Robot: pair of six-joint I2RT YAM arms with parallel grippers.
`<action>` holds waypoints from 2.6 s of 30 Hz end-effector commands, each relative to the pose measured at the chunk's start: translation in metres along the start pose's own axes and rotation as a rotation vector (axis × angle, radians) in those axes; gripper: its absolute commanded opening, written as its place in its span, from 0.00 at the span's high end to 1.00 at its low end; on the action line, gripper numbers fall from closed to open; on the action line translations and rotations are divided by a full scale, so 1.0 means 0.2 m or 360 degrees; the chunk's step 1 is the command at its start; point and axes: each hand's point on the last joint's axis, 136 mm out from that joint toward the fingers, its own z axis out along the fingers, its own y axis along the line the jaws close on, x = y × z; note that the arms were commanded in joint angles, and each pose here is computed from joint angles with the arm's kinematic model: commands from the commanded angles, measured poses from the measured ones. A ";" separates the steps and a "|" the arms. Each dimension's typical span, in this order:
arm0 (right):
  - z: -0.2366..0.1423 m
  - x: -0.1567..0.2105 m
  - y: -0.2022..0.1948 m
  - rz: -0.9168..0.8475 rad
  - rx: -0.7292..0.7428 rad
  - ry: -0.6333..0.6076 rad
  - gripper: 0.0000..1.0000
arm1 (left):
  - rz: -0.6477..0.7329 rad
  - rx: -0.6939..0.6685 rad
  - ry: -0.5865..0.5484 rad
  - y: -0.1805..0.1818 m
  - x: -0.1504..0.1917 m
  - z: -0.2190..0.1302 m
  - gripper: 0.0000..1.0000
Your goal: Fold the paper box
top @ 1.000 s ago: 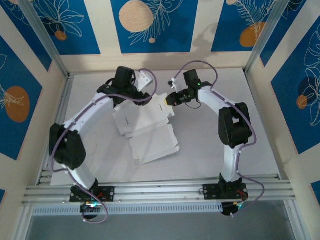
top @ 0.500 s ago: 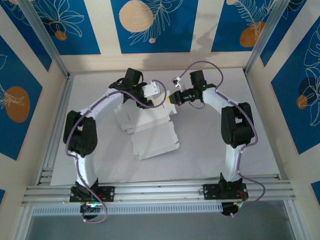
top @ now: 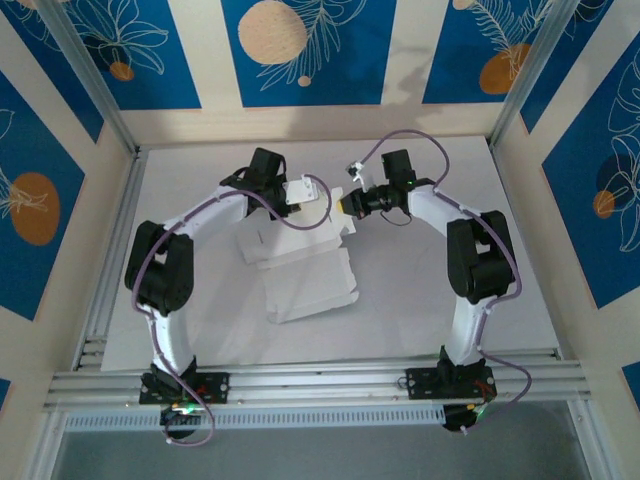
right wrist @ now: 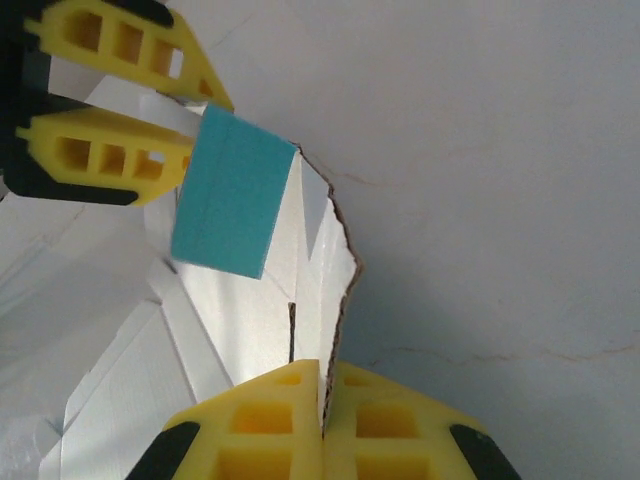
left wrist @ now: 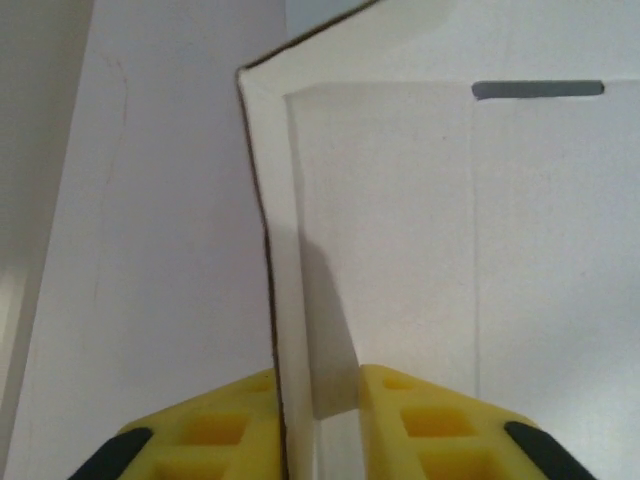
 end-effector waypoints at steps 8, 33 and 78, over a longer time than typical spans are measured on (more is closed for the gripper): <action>0.02 -0.04 0.01 0.0062 0.0100 -0.0063 0.94 | 0.0258 -0.0439 0.0056 0.14 -0.11 -0.11 1.00; -0.22 -0.10 0.18 0.0019 0.0211 -0.0464 0.43 | 0.0788 -0.1550 0.0058 0.07 -0.41 -0.14 1.00; 0.05 0.01 -0.17 0.0074 0.0794 0.0015 1.00 | 0.0187 -0.0595 0.0107 -0.18 -0.42 -0.22 1.00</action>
